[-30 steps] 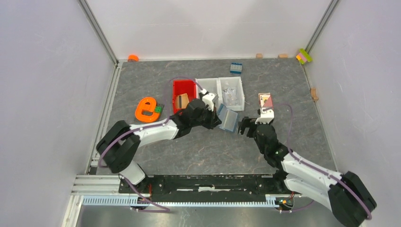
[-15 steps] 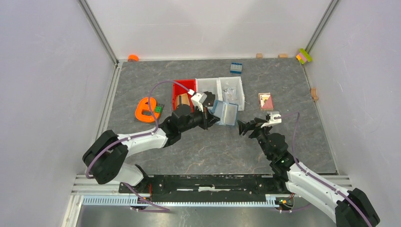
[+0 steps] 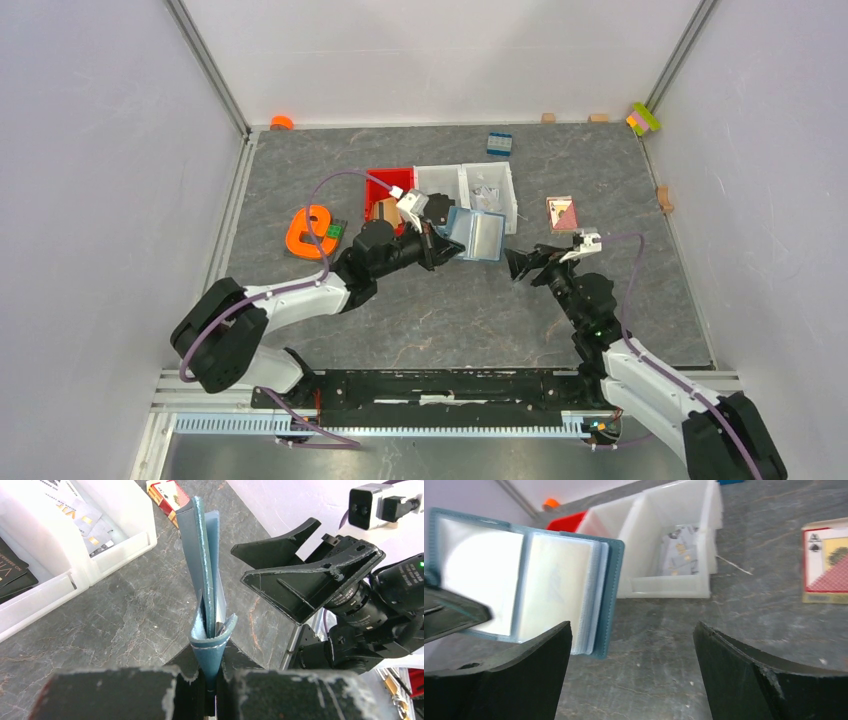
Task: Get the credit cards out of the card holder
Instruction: Remove the credit card from the card holder.
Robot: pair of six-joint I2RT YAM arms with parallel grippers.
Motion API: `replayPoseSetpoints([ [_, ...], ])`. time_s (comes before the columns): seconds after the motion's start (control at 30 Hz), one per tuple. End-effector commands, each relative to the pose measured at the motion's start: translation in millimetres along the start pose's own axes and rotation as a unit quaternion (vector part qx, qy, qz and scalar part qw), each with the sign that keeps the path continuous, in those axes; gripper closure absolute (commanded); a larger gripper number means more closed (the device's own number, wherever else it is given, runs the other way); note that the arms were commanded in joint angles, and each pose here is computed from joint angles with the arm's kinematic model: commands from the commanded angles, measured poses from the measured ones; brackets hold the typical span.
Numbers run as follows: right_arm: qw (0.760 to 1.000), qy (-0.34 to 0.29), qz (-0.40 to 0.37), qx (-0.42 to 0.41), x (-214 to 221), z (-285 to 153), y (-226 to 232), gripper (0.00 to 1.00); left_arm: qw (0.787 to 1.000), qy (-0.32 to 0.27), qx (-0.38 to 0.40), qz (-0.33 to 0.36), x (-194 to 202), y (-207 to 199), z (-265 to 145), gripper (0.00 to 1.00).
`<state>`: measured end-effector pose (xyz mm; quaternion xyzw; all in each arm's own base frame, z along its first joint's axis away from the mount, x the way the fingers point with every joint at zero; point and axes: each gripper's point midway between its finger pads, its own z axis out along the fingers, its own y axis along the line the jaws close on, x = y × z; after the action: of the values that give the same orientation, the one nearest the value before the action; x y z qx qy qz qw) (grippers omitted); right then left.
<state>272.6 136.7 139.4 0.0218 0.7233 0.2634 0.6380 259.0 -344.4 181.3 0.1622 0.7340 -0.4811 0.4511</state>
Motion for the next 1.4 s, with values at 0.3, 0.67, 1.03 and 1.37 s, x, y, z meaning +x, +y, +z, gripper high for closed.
replayPoseSetpoints([
  [0.3, 0.982, 0.005, 0.067, -0.176, -8, -3, 51, 0.14, 0.992, -0.018, 0.119, -0.026, -24, -35, 5, 0.98],
  [0.67, 0.981, 0.009, 0.086, -0.174, -8, -4, 50, 0.11, 0.996, 0.009, 0.082, -0.044, -18, -21, 13, 0.98],
  [1.03, 0.985, 0.13, 0.077, 0.078, 52, 13, -40, 0.13, 0.984, 0.117, -0.071, -0.112, 47, 53, 41, 0.98],
  [1.37, 0.97, 0.2, 0.044, 0.129, 74, 17, -60, 0.13, 0.953, 0.233, -0.187, -0.053, 75, 90, 35, 0.98],
])
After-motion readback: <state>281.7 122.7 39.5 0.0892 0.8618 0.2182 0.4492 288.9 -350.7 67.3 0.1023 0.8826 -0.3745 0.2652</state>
